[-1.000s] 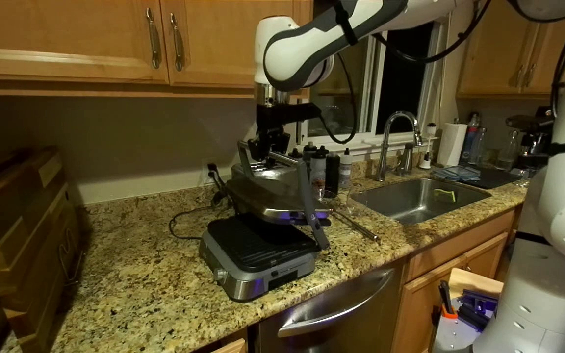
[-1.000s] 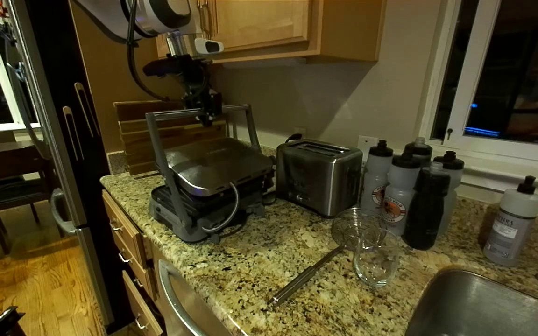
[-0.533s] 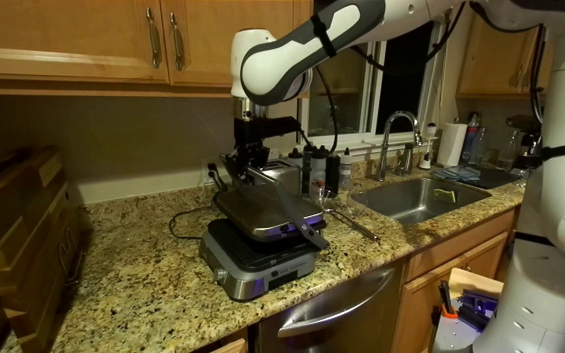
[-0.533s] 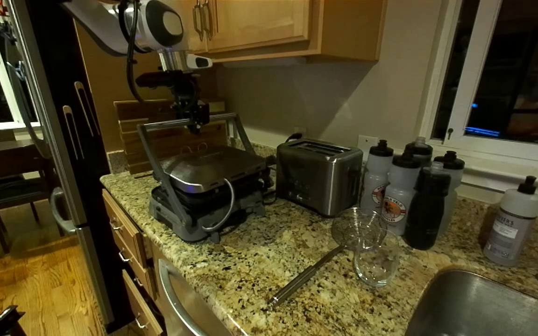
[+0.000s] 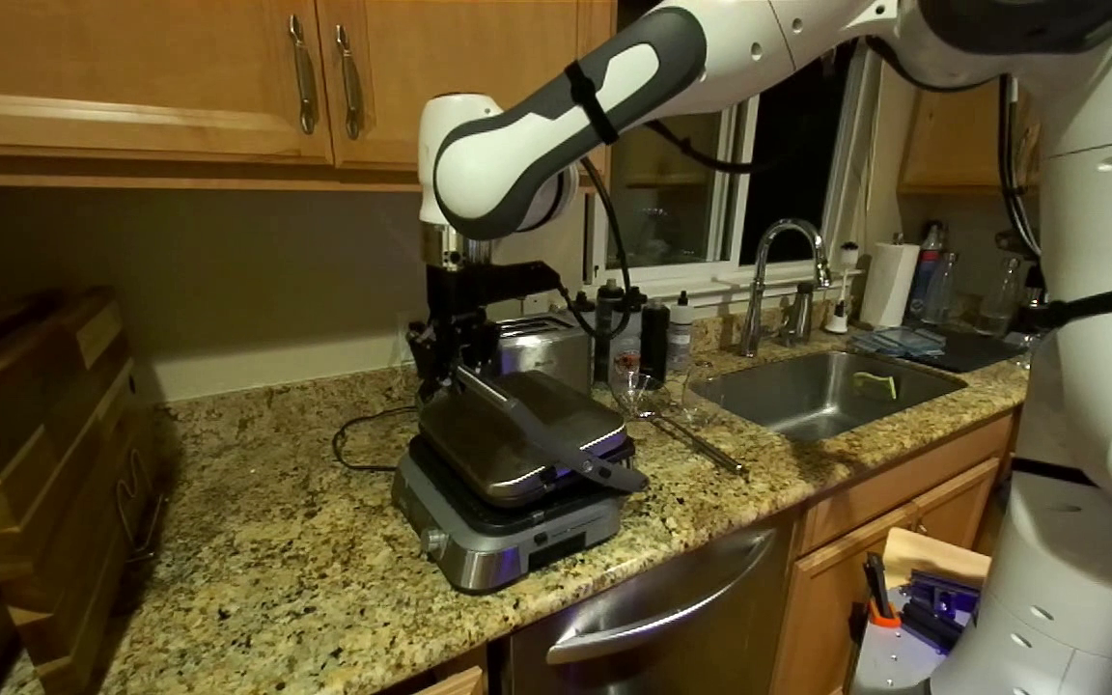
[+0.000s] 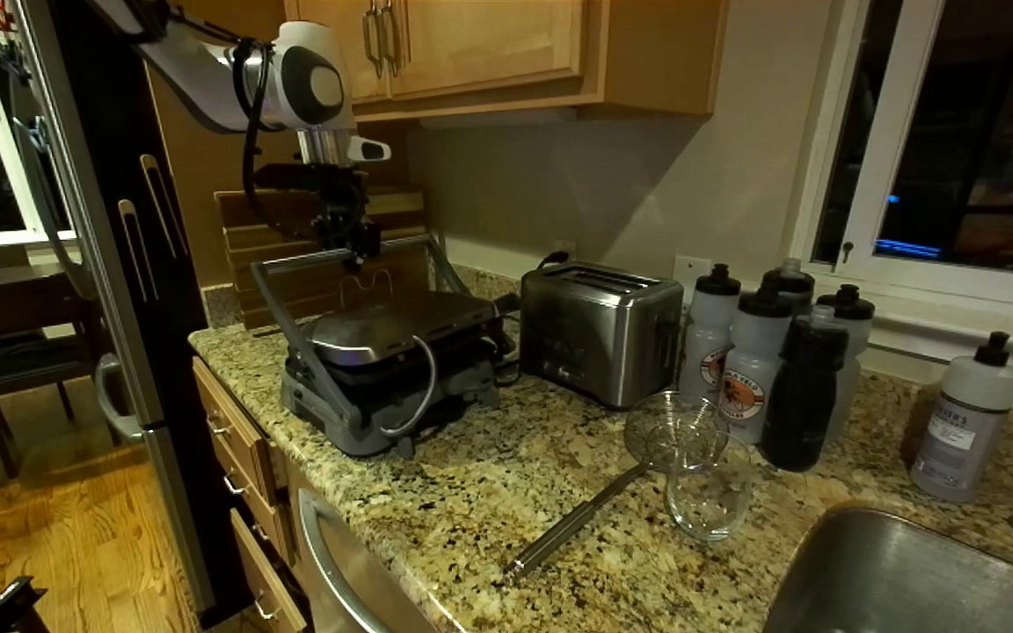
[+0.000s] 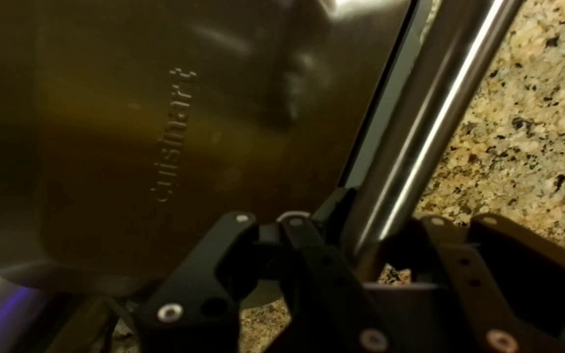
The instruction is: Close the grill sandwich maker
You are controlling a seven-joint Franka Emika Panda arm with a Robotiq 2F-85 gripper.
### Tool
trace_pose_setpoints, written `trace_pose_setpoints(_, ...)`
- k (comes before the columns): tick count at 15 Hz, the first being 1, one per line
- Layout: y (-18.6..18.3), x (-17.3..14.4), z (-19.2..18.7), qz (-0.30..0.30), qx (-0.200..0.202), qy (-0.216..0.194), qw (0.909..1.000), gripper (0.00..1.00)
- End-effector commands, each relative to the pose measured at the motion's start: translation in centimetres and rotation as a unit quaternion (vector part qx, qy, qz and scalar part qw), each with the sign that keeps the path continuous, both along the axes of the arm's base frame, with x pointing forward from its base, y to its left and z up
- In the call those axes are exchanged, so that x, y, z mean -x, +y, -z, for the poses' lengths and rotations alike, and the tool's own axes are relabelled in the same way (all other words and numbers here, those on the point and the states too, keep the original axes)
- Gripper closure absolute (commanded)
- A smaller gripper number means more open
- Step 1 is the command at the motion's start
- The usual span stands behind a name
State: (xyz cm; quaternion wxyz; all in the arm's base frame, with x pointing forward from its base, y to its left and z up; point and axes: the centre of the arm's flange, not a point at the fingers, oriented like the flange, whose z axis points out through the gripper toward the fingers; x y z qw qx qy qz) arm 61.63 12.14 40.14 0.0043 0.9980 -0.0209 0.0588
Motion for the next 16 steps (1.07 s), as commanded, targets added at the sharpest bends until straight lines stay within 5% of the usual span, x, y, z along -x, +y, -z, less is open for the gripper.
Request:
trace_pose_setpoints(1,1.0,-1.1,-0.5,0.001,-0.011,-0.007,0.9999,0.95)
trace_pose_setpoints(16,4.0,-4.7,4.1,-0.021,-0.02,0.018,0.9994,0.95)
